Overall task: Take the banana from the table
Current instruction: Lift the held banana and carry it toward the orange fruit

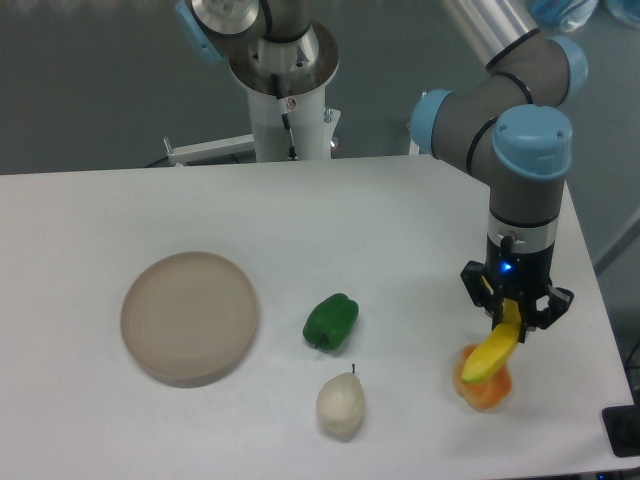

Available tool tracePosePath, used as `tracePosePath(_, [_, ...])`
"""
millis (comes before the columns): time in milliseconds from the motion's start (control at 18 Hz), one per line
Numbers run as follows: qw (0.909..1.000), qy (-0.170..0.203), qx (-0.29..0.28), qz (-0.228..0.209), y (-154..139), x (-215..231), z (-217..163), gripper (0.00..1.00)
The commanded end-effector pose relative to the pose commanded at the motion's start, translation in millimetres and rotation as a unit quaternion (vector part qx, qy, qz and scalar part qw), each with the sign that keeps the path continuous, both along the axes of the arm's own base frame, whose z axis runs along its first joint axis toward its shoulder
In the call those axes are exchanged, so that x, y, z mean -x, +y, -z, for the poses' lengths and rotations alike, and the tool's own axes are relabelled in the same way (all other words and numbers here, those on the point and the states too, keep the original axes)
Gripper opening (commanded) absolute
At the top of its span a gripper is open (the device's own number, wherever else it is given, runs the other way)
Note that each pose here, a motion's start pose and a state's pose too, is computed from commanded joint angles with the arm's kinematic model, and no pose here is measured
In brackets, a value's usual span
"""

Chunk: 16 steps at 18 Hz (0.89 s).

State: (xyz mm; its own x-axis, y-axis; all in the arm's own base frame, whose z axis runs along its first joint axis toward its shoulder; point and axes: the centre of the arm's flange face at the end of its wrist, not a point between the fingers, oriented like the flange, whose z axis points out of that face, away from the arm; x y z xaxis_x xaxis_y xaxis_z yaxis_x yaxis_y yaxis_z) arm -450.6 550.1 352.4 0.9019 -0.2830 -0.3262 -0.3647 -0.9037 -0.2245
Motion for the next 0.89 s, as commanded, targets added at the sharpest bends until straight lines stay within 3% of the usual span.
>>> tracePosePath(889, [0.9999,0.009,0.008,-0.001,8.1,-1.0,2.1,0.33])
